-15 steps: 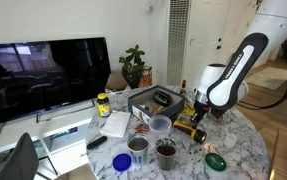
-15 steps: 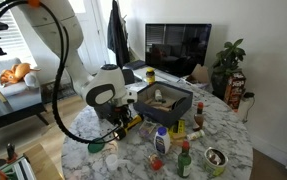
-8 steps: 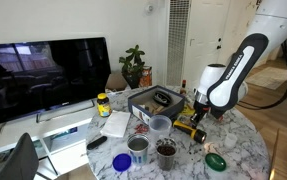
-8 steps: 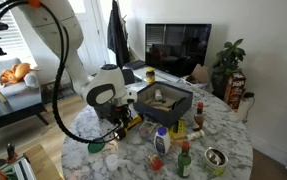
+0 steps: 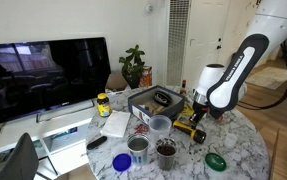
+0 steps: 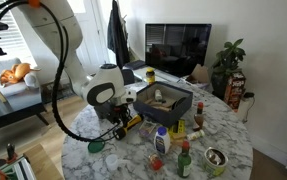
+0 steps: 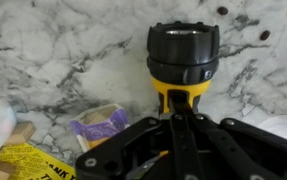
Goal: Turn off the torch light
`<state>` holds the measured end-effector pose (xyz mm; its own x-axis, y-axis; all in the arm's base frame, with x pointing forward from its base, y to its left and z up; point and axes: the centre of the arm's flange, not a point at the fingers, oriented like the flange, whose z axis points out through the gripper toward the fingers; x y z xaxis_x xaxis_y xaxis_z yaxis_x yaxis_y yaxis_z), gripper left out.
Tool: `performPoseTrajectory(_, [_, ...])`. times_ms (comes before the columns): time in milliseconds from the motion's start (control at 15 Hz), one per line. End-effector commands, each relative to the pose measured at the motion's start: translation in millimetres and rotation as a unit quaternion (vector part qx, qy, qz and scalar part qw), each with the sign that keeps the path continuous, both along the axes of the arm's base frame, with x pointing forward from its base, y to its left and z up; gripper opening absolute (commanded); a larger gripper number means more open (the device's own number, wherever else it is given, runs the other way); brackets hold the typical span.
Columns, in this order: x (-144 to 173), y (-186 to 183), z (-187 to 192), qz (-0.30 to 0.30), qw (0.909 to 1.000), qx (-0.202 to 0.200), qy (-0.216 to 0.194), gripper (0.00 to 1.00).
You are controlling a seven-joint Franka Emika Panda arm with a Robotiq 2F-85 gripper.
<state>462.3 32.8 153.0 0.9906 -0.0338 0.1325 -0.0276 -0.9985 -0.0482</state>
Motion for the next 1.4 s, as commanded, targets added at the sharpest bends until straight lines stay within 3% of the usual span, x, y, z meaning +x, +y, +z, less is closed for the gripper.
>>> performPoseTrajectory(0, [14, 7, -37, -0.008, 0.9997, 0.007, 0.021, 0.00])
performPoseTrajectory(267, [15, 3, -41, -0.013, 0.9995, 0.011, 0.028, 0.00])
performPoseTrajectory(800, [11, 0, -3, -0.009, 0.9999, 0.002, 0.013, 0.00])
performPoseTrajectory(1333, [13, -10, -3, -0.026, 0.9996, -0.007, 0.012, 0.00])
